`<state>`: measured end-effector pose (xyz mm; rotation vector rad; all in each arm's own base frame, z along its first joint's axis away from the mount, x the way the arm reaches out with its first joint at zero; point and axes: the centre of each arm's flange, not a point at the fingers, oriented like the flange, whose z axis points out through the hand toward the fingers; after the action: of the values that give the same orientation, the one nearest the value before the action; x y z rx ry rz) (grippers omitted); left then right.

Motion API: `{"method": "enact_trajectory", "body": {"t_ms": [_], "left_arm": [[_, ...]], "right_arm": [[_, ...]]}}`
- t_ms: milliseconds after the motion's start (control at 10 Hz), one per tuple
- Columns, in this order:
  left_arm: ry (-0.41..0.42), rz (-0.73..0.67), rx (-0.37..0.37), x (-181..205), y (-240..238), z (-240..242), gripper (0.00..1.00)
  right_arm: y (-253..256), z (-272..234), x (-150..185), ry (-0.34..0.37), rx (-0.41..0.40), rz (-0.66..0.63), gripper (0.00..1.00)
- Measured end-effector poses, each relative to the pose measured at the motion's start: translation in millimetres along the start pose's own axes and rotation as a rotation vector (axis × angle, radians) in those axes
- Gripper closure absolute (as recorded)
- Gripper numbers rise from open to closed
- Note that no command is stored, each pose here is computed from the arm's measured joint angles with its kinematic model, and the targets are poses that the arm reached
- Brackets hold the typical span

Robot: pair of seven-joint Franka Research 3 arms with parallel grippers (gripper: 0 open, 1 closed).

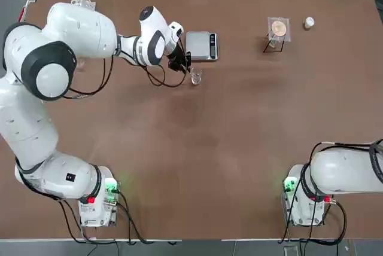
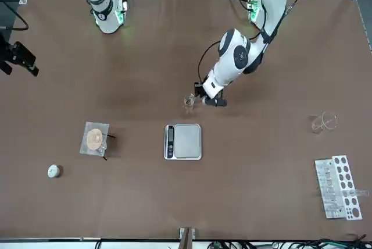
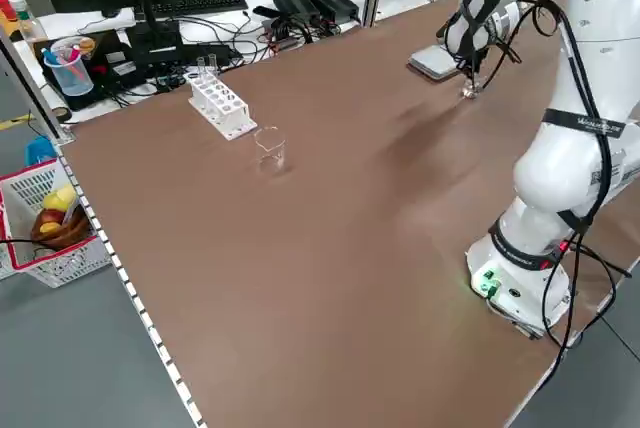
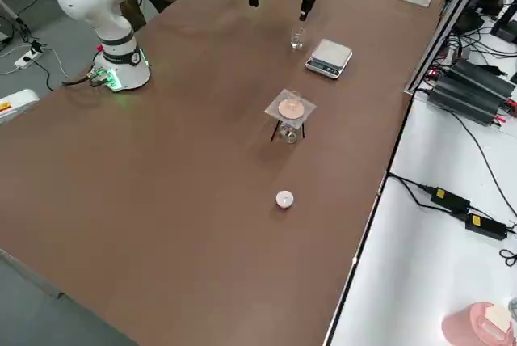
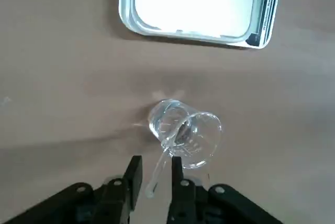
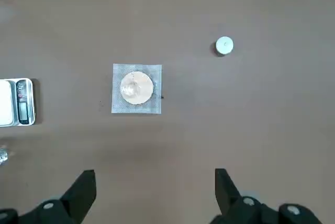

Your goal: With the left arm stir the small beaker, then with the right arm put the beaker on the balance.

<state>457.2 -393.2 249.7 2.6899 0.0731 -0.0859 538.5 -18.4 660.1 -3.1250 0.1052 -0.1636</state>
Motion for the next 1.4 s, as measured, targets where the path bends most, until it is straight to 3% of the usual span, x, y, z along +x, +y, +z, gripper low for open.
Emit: {"method": "enact_trajectory", "body": {"t_ms": [1400], "left_arm": [[0.007,-0.045,-0.013,-2,11,-2,0.88]], "right_arm": [[7,0,0,0.000,-0.001,0.012,0.00]]}}
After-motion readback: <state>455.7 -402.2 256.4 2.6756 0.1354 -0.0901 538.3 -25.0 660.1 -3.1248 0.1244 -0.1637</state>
